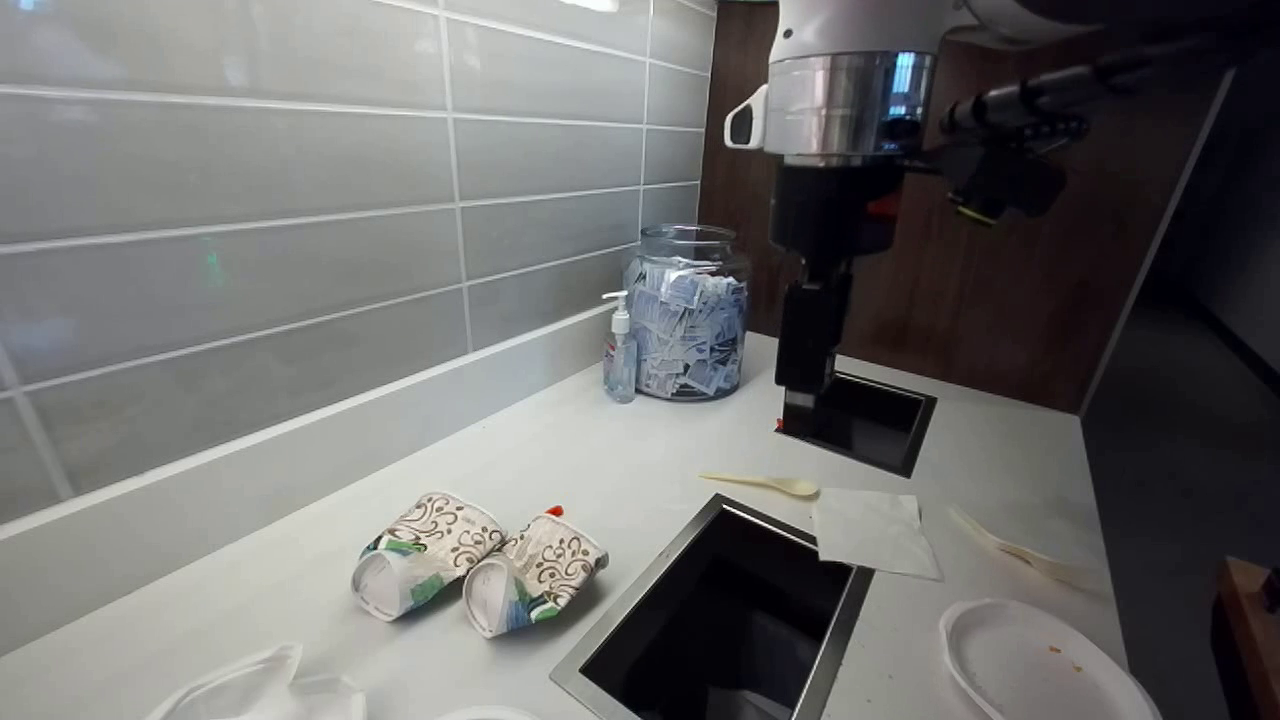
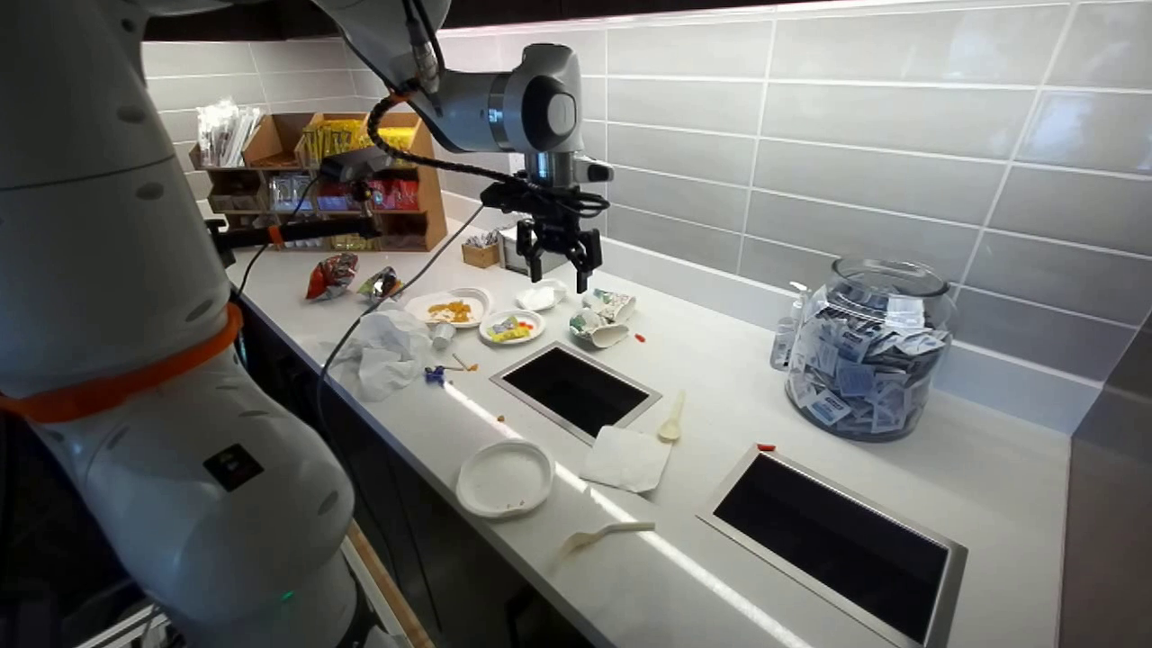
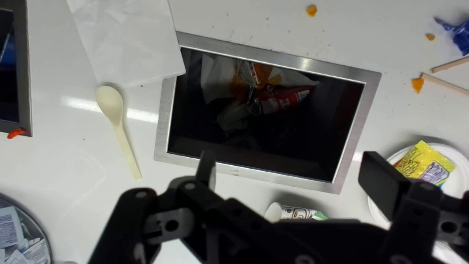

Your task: Pour the contents from the orange packet into the left bin

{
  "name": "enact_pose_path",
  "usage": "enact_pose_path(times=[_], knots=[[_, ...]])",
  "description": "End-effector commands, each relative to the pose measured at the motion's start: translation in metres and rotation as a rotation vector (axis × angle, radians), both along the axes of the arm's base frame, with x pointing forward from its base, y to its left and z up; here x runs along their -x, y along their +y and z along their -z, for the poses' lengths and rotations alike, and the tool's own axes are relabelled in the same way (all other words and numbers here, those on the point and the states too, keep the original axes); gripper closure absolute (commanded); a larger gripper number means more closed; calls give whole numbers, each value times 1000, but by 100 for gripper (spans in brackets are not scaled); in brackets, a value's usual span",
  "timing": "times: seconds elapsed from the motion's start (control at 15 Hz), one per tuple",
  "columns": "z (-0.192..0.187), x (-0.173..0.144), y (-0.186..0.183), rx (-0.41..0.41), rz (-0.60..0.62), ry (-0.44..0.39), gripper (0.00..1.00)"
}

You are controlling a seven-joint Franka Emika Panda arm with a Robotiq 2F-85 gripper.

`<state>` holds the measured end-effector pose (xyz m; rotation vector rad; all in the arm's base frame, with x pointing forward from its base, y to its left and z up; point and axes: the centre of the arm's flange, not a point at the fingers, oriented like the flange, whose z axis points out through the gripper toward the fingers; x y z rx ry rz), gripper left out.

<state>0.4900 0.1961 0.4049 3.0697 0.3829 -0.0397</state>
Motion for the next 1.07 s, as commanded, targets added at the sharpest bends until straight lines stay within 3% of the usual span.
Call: enact_pose_path(times=[0.0, 0.33, 0.8, 1.0], knots=[[-18, 24, -2, -19, 34, 26, 0], [-30, 42, -1, -57, 47, 56, 0], [-38, 59, -1, -47, 56, 43, 0], [-38, 44, 1, -50, 39, 28, 0]])
